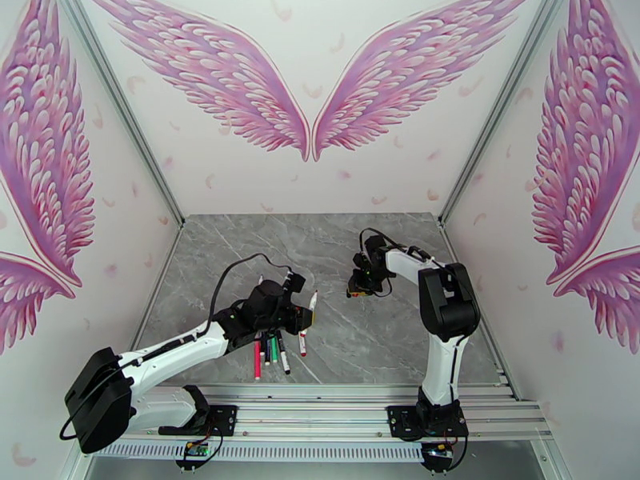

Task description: Open the pen caps

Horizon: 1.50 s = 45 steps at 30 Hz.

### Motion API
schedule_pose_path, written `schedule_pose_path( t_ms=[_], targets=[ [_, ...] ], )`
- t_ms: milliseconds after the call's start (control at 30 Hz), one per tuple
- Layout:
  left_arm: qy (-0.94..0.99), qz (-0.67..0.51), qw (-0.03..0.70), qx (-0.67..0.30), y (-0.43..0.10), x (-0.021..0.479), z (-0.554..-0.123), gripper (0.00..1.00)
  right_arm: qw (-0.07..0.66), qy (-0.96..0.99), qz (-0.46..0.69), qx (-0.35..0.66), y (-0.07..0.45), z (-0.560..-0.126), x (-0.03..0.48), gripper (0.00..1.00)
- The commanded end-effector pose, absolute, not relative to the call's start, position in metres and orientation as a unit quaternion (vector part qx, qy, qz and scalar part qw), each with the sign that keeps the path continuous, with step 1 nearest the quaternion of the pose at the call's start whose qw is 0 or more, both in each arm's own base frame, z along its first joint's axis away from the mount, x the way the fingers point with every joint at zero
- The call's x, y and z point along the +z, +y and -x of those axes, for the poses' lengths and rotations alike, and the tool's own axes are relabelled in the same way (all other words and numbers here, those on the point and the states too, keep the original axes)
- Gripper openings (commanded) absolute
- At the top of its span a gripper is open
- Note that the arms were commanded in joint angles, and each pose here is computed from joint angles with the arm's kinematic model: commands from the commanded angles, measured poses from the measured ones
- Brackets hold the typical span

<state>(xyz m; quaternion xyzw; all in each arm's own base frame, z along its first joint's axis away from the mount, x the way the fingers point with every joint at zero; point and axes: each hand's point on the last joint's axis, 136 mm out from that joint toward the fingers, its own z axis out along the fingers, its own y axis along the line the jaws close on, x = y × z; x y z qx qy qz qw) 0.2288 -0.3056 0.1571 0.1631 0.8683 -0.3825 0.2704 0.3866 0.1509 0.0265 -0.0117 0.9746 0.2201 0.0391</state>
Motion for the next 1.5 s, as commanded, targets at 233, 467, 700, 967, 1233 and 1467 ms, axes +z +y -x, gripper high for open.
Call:
schedule_pose_path(
  t_ms=[233, 467, 700, 967, 1233, 1467],
  targets=[
    [0.869, -0.159, 0.274, -0.380, -0.302, 0.161, -0.229, 0.01, 0.042, 0.972, 0.014, 0.230, 0.153, -0.393, 0.026, 0.30],
    [0.869, -0.157, 0.277, -0.378, -0.303, 0.164, -0.231, 0.01, 0.048, 0.971, 0.014, 0.232, 0.153, -0.394, 0.032, 0.30],
    [0.896, -0.133, 0.284, -0.315, -0.284, 0.154, -0.242, 0.01, 0.091, 0.970, 0.001, 0.224, 0.149, -0.391, 0.051, 0.31],
    [0.930, -0.094, 0.291, -0.205, -0.249, 0.141, -0.266, 0.01, 0.182, 0.955, -0.008, 0.232, 0.152, -0.368, 0.077, 0.38],
    [0.948, -0.062, 0.295, -0.108, -0.214, 0.134, -0.308, 0.02, 0.273, 0.921, 0.003, 0.277, 0.170, -0.329, 0.112, 0.63],
    [0.958, -0.044, 0.282, -0.019, -0.179, 0.108, -0.342, 0.01, 0.329, 0.879, 0.033, 0.344, 0.201, -0.292, 0.158, 0.95]
  ],
)
